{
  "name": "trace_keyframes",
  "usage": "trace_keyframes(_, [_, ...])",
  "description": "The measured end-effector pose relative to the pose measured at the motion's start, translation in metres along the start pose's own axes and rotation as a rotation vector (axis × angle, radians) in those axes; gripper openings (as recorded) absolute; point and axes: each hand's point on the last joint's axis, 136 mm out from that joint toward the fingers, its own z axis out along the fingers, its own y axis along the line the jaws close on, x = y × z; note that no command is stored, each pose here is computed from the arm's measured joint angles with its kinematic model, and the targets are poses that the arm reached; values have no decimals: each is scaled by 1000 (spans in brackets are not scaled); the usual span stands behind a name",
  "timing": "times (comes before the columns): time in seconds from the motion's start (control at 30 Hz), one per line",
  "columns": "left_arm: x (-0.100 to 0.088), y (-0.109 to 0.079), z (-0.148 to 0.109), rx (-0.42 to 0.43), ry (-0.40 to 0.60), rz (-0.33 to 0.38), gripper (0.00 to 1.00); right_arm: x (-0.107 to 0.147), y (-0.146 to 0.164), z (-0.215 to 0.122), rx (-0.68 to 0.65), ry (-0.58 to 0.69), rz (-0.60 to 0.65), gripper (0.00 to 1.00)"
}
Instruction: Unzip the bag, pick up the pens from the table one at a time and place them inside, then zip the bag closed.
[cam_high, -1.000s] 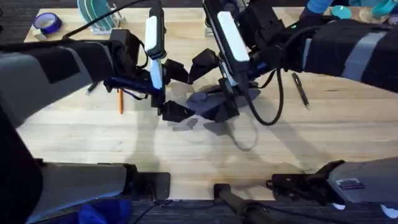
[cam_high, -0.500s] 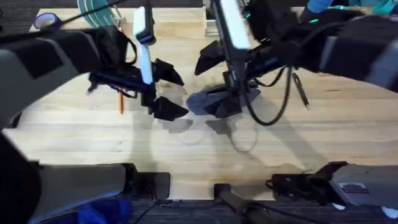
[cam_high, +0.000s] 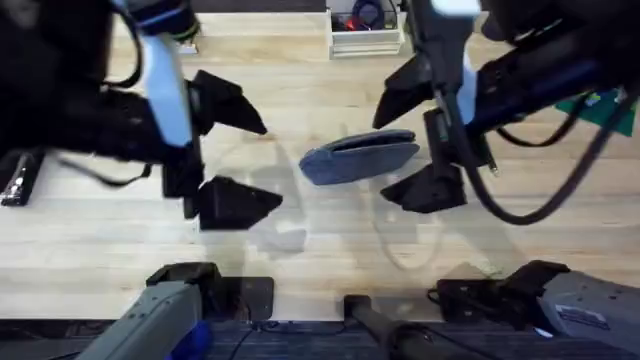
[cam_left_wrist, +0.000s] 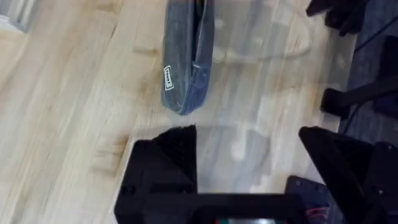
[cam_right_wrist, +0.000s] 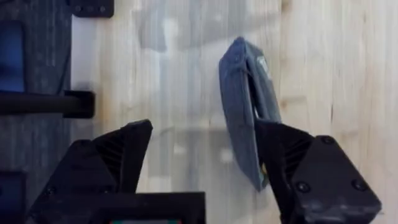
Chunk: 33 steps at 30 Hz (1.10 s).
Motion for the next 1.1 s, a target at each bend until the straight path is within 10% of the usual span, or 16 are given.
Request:
trace_keyframes(0.67, [3, -42, -30, -173, 21, -88, 995, 16, 1, -29, 65, 154, 127, 970])
trace_keyframes(0.73, [3, -42, -30, -173, 21, -90, 995, 17, 0, -29, 69, 159, 118, 841])
trace_keyframes(0.9, [3, -42, -30, -174, 23, -92, 995, 19, -3, -30, 84, 173, 85, 125])
trace_keyframes(1.1, [3, -42, -30, -175, 24, -92, 996, 23, -5, -31, 87, 200, 15, 31])
